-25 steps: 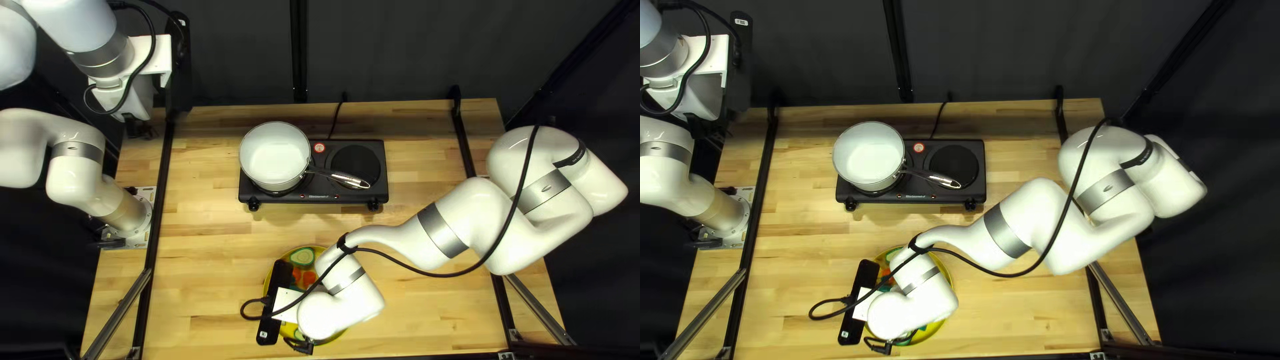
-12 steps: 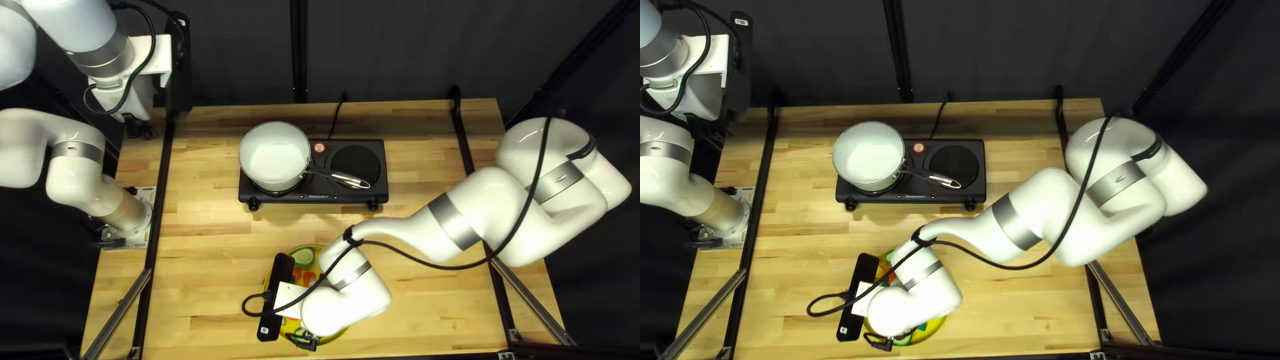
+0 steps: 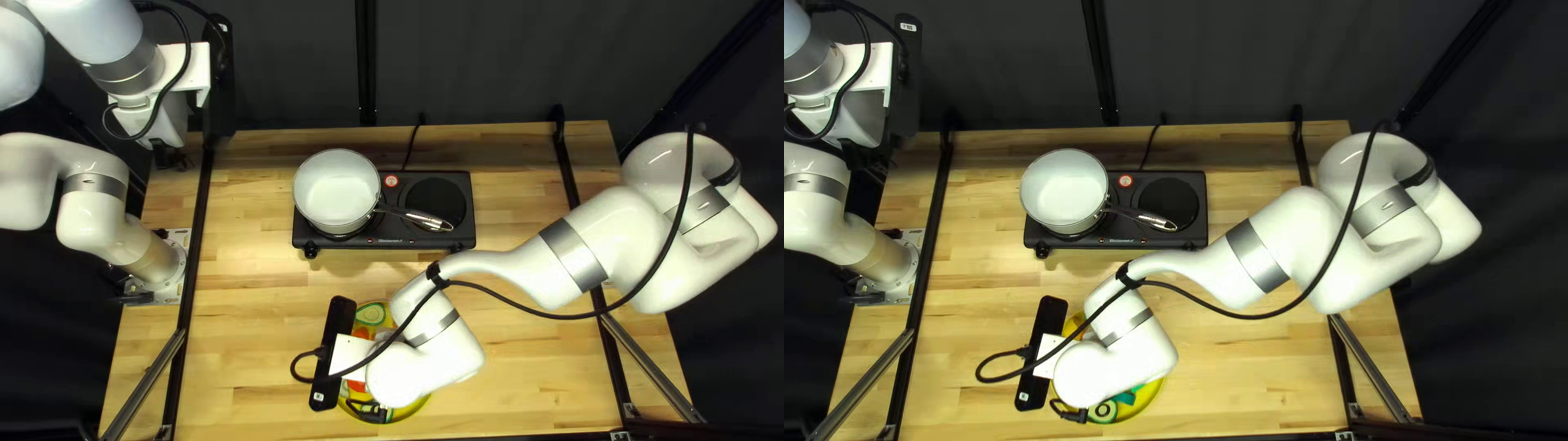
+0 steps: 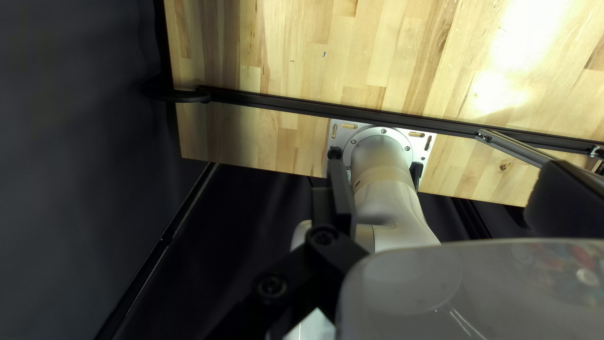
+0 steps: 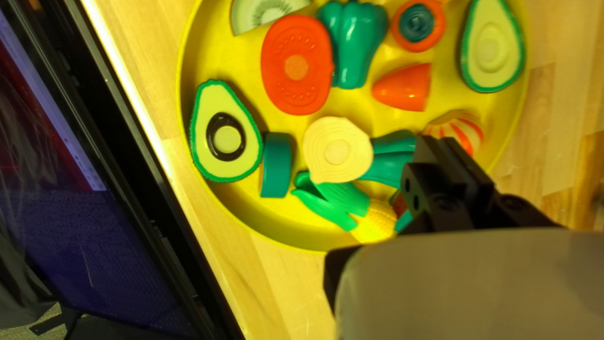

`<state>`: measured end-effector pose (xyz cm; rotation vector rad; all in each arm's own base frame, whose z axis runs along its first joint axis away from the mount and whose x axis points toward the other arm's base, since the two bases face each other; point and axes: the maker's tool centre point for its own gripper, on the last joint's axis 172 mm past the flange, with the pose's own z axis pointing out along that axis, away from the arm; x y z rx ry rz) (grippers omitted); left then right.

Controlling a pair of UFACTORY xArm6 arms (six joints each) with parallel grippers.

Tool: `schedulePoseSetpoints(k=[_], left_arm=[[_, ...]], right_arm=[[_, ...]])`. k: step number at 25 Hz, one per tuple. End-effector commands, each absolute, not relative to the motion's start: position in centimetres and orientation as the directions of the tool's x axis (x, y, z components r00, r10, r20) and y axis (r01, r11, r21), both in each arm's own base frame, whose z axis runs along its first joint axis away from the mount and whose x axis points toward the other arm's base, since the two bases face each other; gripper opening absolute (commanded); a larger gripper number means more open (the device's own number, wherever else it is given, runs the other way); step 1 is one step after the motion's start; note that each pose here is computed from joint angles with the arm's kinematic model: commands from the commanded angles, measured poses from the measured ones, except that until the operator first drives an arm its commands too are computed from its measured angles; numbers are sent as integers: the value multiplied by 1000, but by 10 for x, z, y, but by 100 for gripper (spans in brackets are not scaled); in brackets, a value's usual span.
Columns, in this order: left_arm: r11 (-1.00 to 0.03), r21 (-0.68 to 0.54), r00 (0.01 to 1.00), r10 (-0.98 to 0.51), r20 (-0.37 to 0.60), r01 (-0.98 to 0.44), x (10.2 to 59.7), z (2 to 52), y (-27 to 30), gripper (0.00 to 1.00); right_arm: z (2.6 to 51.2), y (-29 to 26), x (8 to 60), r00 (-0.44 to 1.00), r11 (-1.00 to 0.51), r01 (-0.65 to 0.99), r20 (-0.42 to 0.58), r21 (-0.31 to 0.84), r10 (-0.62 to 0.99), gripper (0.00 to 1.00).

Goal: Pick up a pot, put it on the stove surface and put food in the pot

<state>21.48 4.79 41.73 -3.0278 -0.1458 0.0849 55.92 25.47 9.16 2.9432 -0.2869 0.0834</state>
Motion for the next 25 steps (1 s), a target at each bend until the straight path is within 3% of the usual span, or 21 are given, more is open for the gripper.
schedulePoseSetpoints(k=[1,17,25], left_arm=[[-989,-111,994,99,-51,93,215,417,48,100],[-989,-111,994,99,-51,93,215,417,48,100],[-989,-111,994,99,-51,93,215,417,48,100]], right_arm=[[73,271,558,975,-960,-222,68,168,-214,100],[48,264,550,958,-943,-283,102,178,-268,100],[36,257,537,919,-916,-386,128,111,-372,100]])
